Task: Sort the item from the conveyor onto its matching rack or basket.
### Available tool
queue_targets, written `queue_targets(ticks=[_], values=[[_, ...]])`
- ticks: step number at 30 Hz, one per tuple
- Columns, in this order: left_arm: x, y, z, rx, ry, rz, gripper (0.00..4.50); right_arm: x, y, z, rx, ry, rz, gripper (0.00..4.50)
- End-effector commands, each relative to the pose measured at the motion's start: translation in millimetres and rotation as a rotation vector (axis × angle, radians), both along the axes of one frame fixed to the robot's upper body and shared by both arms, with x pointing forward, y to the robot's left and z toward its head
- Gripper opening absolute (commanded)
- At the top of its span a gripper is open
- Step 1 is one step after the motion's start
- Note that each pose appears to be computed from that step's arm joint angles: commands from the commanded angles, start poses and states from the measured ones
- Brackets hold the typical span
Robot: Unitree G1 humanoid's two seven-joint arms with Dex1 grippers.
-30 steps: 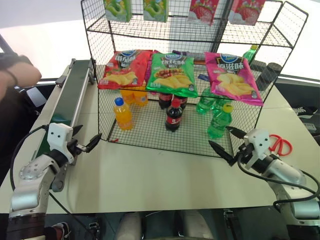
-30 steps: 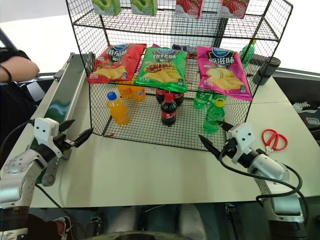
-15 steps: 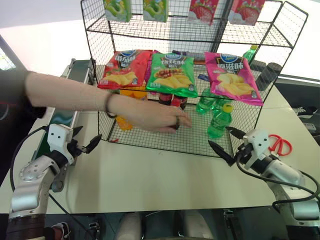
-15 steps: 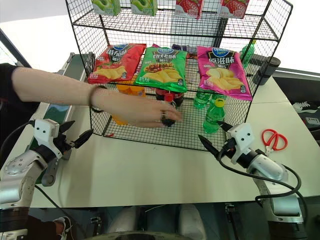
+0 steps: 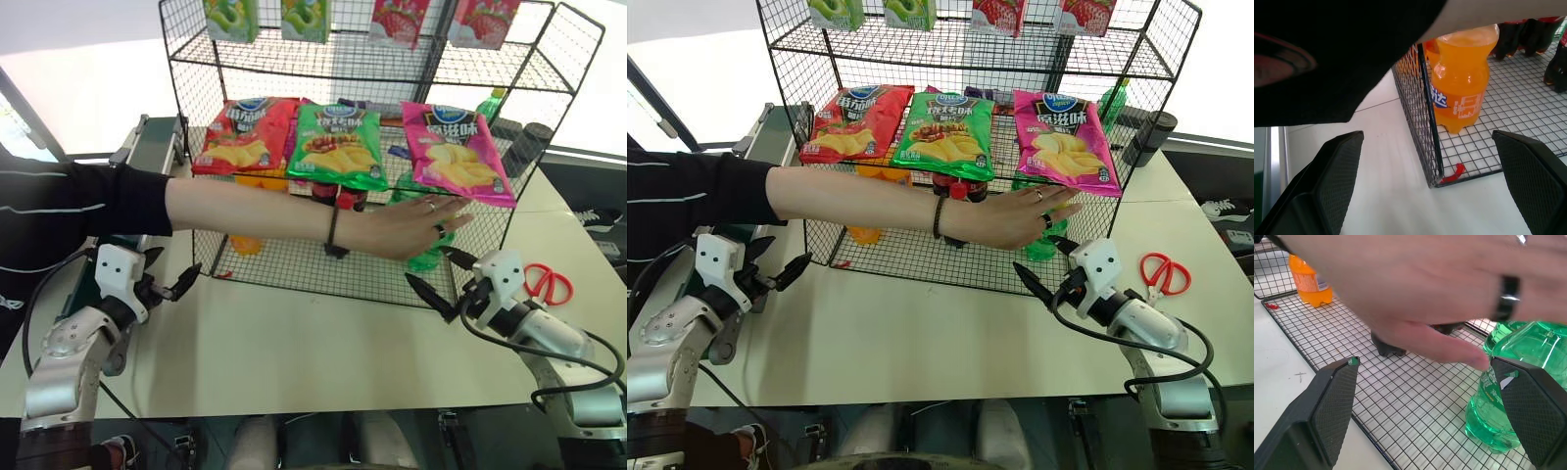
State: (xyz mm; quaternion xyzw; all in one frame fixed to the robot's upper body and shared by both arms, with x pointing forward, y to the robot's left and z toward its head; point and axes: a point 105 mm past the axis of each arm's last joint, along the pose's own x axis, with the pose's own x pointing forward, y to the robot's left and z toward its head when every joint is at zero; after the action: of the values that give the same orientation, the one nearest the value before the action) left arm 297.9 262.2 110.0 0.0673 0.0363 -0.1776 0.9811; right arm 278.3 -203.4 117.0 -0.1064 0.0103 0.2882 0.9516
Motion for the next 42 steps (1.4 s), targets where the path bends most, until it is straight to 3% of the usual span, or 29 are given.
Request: queue_targets(ticks=[1,38,42], values=[[3,-4,7,0.011,-0.031,-0.012,4.5,0,0,14,-0.012,-0.056,-0.001,4.46],[10,-13,17,0.011,-0.056,-0.063,4.5,4,11,15,0.001,-0.067,0.021,4.46],[5,-27,17,-0.013,-0.024,-0.144,4.5,5,12,19,-0.003,-0.073,0.028,4.46]])
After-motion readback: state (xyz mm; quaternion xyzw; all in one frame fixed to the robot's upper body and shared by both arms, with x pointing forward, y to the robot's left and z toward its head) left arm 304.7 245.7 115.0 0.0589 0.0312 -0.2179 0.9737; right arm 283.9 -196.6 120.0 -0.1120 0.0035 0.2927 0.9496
